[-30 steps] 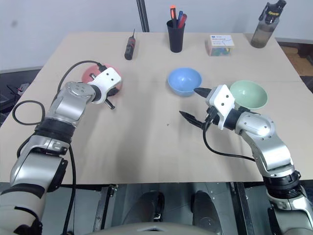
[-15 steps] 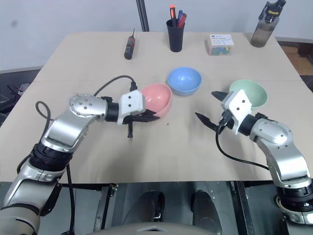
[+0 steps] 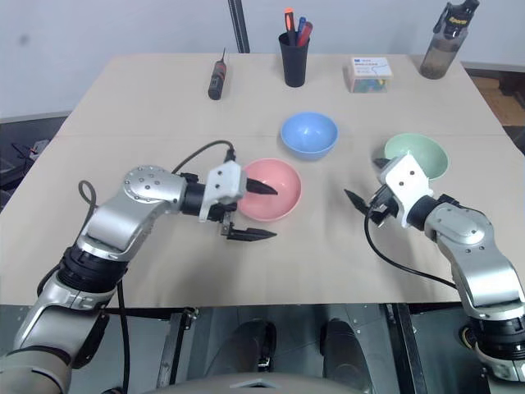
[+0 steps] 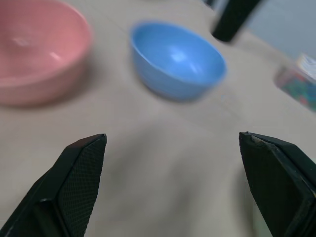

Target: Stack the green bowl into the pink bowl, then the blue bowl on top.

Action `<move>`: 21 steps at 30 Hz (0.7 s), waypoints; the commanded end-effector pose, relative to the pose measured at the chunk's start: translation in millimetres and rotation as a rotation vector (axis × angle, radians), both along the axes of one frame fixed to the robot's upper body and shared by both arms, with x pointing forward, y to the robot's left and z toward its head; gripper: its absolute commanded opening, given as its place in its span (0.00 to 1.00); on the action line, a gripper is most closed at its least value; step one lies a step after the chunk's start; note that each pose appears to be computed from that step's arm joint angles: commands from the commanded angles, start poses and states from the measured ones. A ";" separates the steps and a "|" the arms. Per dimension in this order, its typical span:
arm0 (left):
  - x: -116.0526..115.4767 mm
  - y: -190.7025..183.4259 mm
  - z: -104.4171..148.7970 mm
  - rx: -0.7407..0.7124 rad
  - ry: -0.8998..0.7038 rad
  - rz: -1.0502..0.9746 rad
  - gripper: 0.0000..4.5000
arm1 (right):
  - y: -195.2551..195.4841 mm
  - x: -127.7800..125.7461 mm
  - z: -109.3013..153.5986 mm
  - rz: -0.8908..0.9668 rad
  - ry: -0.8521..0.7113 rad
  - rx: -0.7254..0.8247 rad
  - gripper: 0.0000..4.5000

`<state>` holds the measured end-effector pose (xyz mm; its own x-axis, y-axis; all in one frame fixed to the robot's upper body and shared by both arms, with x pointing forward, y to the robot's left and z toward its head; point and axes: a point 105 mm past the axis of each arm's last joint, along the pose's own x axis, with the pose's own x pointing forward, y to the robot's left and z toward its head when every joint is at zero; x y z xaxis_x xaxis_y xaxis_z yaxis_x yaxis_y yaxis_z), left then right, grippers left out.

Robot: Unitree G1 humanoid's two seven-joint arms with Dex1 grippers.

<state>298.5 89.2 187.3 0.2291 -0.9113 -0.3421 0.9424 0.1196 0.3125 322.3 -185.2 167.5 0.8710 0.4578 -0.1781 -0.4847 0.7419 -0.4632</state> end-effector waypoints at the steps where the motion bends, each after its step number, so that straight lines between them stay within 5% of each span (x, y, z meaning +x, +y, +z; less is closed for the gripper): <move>1: 1.4 15.4 35.2 -0.272 -0.071 0.082 0.99 | -22.5 16.2 2.2 -0.127 -0.010 -0.059 1.00; 7: -13.3 39.5 34.7 -0.342 -0.070 0.077 0.99 | -37.7 40.0 -12.4 -0.204 0.051 -0.068 1.00; 11: -16.6 48.6 31.6 -0.338 -0.051 0.106 1.00 | -32.2 48.0 -12.9 -0.164 0.080 -0.066 0.80; 12: -18.1 50.2 31.7 -0.339 -0.054 0.113 1.00 | -30.7 49.7 -11.8 -0.159 0.082 -0.063 0.67; 21: -30.9 55.3 33.8 -0.372 -0.060 0.123 1.00 | -26.0 55.6 -3.7 -0.136 0.050 -0.094 0.08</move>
